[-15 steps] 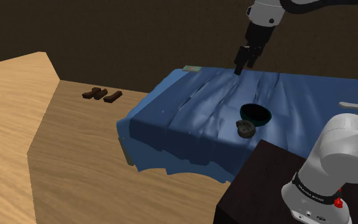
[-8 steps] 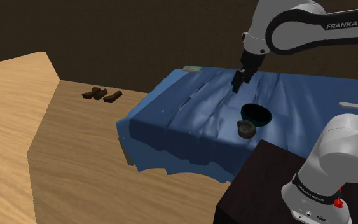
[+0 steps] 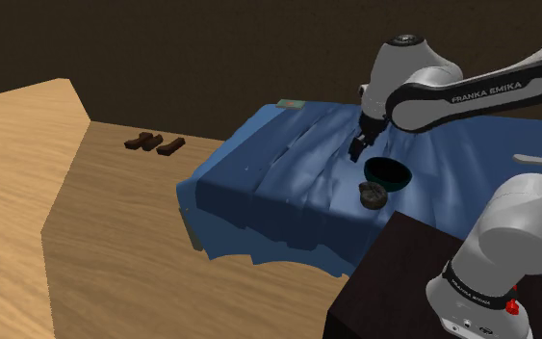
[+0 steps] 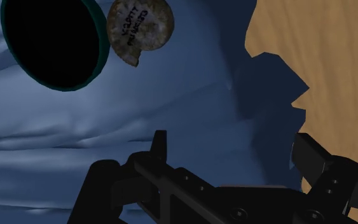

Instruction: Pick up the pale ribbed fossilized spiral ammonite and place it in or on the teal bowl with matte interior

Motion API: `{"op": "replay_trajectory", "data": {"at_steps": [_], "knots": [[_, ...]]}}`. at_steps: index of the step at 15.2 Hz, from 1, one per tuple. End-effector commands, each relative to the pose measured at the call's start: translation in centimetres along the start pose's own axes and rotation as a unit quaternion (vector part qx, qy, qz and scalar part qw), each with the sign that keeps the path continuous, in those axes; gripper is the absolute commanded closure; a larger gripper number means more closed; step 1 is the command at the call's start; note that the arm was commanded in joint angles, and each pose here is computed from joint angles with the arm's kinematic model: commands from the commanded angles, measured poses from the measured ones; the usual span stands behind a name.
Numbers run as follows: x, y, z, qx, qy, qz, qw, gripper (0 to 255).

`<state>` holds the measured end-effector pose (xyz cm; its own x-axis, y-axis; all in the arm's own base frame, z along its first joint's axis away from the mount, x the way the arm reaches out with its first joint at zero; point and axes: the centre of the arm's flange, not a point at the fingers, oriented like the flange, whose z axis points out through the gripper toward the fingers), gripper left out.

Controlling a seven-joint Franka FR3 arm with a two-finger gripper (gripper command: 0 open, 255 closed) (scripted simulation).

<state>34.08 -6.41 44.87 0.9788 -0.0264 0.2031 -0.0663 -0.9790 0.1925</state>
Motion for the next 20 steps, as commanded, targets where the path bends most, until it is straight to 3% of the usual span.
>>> {"op": "replay_trajectory", "data": {"at_steps": [1, 10, 20], "knots": [[-0.4, 0.4, 2.6, -0.013, 0.002, -0.003, 0.9999, 0], [-1.2, 2.8, 13.8, -0.07, 0.006, -0.014, 0.9974, 0], [-2.0, 6.8, 25.4, -0.131, 0.009, -0.025, 0.9911, 0]]}}
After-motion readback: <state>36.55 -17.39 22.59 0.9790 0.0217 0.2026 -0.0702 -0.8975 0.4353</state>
